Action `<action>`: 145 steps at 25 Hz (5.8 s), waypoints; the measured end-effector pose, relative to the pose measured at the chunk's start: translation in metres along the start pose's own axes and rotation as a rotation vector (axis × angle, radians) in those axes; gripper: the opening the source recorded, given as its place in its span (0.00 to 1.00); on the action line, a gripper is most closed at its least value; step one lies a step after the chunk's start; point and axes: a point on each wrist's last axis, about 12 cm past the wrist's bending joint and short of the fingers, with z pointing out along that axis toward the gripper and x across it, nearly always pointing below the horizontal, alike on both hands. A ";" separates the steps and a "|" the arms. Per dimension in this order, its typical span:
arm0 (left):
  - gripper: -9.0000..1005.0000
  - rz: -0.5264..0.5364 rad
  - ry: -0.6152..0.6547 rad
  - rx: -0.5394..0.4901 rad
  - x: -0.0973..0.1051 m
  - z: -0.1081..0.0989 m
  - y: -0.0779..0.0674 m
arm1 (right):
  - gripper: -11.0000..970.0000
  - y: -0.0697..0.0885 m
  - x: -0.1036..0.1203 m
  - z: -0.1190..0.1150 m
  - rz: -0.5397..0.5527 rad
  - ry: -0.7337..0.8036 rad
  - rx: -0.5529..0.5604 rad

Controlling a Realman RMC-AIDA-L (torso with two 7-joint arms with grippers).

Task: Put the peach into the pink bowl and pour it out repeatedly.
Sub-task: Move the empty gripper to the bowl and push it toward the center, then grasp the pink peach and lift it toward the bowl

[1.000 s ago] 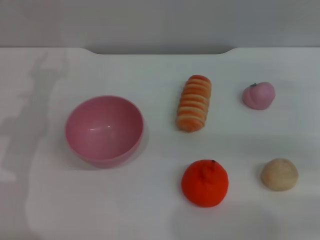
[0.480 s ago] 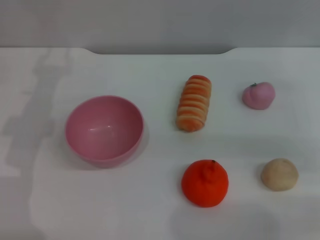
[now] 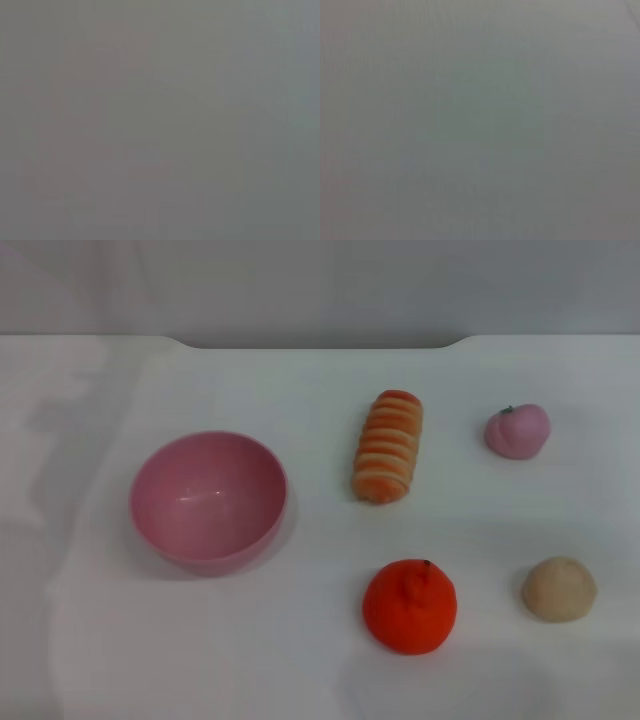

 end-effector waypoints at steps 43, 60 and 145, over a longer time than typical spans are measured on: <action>0.50 0.259 1.411 0.473 -0.025 -0.021 -0.069 | 0.59 0.001 0.010 -0.018 -0.004 0.082 -0.047; 0.48 0.178 1.437 0.415 0.002 -0.026 -0.066 | 0.59 0.005 0.011 -0.019 0.006 0.087 -0.074; 0.06 0.296 1.184 0.506 -0.042 0.048 -0.107 | 0.59 0.060 -0.032 0.070 -0.376 1.351 -0.701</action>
